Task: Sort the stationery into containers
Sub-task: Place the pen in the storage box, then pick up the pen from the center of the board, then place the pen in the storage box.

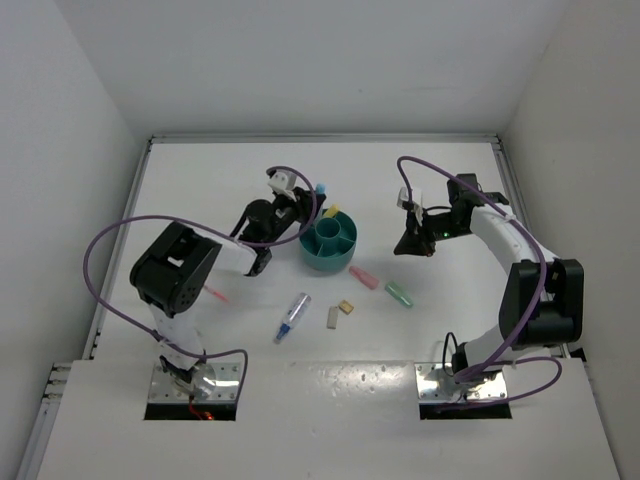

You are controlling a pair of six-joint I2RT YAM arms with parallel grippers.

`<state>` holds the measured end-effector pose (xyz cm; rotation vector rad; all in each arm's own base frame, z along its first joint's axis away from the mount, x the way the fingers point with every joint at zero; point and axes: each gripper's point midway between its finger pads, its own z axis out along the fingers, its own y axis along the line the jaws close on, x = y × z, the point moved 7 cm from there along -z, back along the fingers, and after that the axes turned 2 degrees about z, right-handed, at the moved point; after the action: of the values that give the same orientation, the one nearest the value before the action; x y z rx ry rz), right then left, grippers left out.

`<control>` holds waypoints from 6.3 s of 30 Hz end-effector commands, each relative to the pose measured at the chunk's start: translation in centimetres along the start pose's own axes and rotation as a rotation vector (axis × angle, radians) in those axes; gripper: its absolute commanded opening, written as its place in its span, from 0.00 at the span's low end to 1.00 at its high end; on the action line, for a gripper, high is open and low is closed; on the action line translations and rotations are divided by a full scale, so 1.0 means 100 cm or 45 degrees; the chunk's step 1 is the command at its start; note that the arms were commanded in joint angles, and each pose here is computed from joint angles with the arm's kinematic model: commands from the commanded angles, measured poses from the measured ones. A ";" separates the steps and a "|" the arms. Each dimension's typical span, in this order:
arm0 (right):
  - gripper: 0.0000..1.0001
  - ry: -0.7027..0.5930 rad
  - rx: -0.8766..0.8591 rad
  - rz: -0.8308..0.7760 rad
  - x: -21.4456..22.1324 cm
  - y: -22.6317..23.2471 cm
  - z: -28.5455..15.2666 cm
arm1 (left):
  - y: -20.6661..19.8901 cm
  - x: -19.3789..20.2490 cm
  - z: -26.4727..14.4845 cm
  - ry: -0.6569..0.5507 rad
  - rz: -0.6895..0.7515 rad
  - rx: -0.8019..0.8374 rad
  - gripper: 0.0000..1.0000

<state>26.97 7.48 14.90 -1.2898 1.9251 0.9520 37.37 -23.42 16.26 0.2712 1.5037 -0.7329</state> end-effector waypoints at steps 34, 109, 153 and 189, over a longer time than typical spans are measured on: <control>0.00 -0.042 -0.020 -0.047 -0.002 -0.002 0.002 | -0.006 0.008 -0.024 -0.002 -0.058 0.079 0.63; 0.55 0.945 -0.479 -1.580 -0.037 0.141 0.296 | 0.011 -0.098 -0.278 0.074 -0.650 -1.563 0.78; 0.00 -0.931 1.010 0.053 -0.153 0.050 0.085 | 0.014 -0.066 -0.252 0.164 -0.738 -1.531 0.75; 0.56 -1.046 0.841 -0.136 -0.130 0.030 0.120 | 0.017 -0.039 -0.250 0.269 -0.742 -1.534 0.81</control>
<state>29.17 23.70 16.01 -0.5035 1.4308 0.4943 18.50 -6.30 17.83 -1.0278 1.9898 -0.1135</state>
